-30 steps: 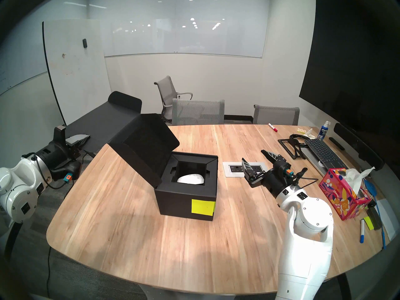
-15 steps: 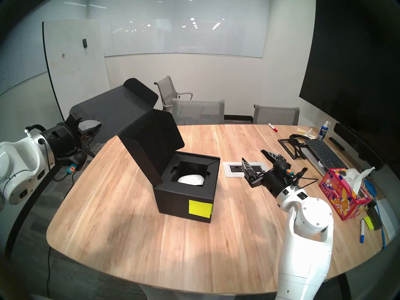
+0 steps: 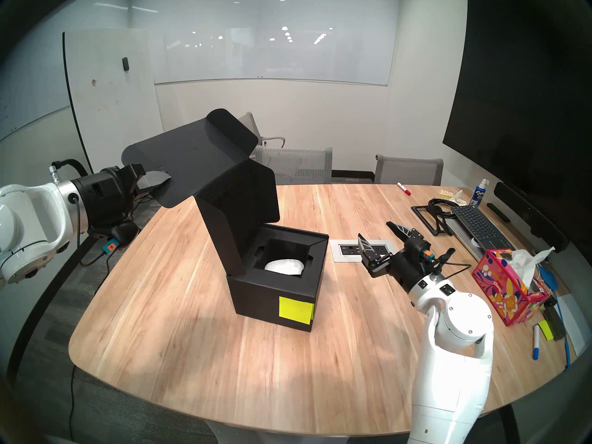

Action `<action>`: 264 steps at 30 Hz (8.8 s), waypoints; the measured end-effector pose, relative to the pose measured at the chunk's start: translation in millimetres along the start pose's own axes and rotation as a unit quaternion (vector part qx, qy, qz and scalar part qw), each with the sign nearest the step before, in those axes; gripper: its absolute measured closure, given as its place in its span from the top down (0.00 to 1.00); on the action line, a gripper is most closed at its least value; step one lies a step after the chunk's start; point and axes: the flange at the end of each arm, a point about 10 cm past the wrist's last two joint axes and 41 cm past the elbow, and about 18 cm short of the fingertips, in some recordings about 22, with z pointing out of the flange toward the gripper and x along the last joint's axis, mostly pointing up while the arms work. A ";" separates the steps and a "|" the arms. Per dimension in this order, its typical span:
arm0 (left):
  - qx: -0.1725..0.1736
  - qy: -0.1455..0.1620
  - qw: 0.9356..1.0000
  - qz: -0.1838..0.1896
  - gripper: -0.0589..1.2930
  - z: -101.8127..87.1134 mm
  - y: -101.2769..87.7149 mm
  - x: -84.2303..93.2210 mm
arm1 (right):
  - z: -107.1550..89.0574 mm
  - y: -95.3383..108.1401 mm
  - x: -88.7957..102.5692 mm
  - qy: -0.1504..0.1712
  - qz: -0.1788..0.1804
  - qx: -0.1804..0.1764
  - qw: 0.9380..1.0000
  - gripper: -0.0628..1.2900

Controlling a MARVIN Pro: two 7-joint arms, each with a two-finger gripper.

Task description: Open the box and place the mouse inside

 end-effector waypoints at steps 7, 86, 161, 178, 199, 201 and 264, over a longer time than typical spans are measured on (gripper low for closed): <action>0.025 0.022 0.999 0.035 0.04 1.8 -10.6 0.9 | 0.0 0.0 -0.2 0.000 0.000 0.000 1.000 0.93; 0.196 0.100 0.949 0.224 0.06 -3.7 -47.1 18.8 | 0.5 -0.6 -5.3 -0.006 0.004 0.001 1.000 0.93; 0.296 0.148 0.921 0.204 0.05 -10.1 -51.5 47.7 | -18.2 34.3 -15.2 -0.047 -0.015 -0.025 0.998 0.93; 0.306 0.150 0.919 0.199 0.05 -10.5 -51.0 51.8 | 5.1 15.2 28.6 -0.010 -0.025 0.038 0.999 0.93; 0.313 0.150 0.916 0.203 0.05 -11.0 -51.8 53.3 | 23.2 5.2 94.0 0.048 -0.046 0.084 0.994 0.93; 0.314 0.151 0.915 0.203 0.05 -11.0 -51.7 53.8 | 22.9 7.4 98.6 0.050 -0.048 0.083 0.994 0.93; 0.314 0.147 0.923 0.168 0.06 -8.3 -45.0 72.5 | -99.9 94.3 18.0 -0.157 0.082 -0.051 0.983 0.95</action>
